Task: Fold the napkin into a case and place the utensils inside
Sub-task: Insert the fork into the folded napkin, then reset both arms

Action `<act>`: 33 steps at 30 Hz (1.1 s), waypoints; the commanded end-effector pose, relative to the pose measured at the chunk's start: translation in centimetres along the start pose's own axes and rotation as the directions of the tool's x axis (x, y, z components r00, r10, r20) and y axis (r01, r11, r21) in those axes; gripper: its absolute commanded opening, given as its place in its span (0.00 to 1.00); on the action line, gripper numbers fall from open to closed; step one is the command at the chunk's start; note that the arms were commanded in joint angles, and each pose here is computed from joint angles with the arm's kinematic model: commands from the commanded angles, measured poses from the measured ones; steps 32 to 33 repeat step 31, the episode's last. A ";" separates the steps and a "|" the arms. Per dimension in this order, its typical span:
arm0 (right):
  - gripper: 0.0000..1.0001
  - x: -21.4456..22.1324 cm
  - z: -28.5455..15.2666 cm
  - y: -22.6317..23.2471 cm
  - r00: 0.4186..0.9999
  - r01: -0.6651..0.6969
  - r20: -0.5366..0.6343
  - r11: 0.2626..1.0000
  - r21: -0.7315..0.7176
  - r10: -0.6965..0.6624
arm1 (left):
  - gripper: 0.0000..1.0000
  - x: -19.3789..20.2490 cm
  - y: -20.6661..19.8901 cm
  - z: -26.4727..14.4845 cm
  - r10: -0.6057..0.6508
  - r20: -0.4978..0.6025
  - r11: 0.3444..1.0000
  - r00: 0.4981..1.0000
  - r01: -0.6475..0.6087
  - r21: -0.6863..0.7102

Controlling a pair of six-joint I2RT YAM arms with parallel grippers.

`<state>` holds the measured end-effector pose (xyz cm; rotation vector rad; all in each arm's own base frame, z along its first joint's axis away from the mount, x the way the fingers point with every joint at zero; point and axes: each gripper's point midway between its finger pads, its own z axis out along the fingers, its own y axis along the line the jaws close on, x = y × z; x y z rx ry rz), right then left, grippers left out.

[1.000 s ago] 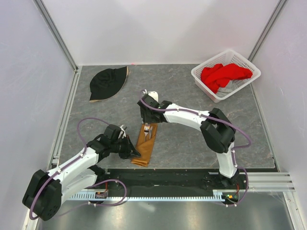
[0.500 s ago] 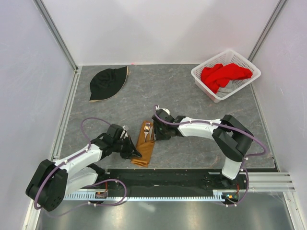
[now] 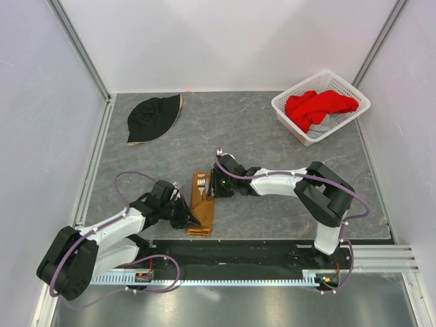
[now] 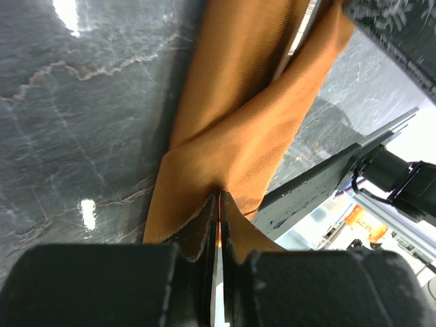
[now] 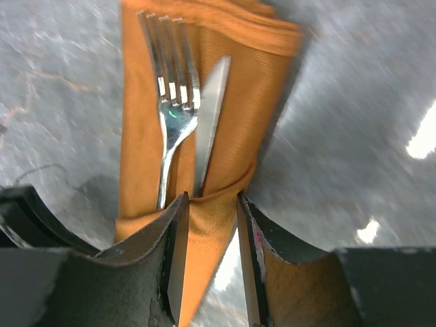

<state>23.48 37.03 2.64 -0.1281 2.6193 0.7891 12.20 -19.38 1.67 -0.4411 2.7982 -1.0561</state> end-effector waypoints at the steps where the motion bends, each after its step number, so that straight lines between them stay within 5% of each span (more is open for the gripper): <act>1: 0.42 -2.7 1.7 1.5 0.998 0.057 0.040 0.998 -0.027 -0.056 | 0.08 -0.7 -0.3 0.2 -0.025 0.031 1.000 0.999 0.025 0.011; 6: 0.42 -4.9 0.7 1.3 0.991 0.116 0.057 0.993 0.020 -0.117 | 0.11 -1.1 -1.2 -0.9 -0.015 0.067 1.000 0.998 0.013 0.021; 10: 0.48 -6.7 -3.1 1.0 0.977 0.179 0.103 0.979 0.095 -0.188 | 0.24 -2.2 -3.9 -3.4 0.036 0.146 0.997 0.989 -0.046 0.064; 13: 0.61 -7.0 -6.5 0.0 0.966 0.201 0.132 0.968 0.153 -0.222 | 0.38 -2.9 -6.2 -5.6 0.096 0.202 0.987 0.975 -0.119 0.105; 18: 0.98 -5.5 -11.9 -2.5 0.955 0.187 0.195 0.965 0.182 -0.222 | 0.47 -4.1 -8.9 -6.7 0.219 0.241 0.957 0.946 -0.256 0.137; 25: 0.98 -2.0 -15.2 -5.3 0.945 0.091 0.307 0.992 0.083 -0.112 | 0.49 -5.2 -12.2 -6.3 0.330 0.297 0.878 0.896 -0.407 0.253; 33: 0.98 -1.3 -17.3 -6.3 0.896 0.012 0.445 0.999 -0.043 0.008 | 0.56 -5.3 -14.1 -7.3 0.306 0.412 0.804 0.858 -0.465 0.370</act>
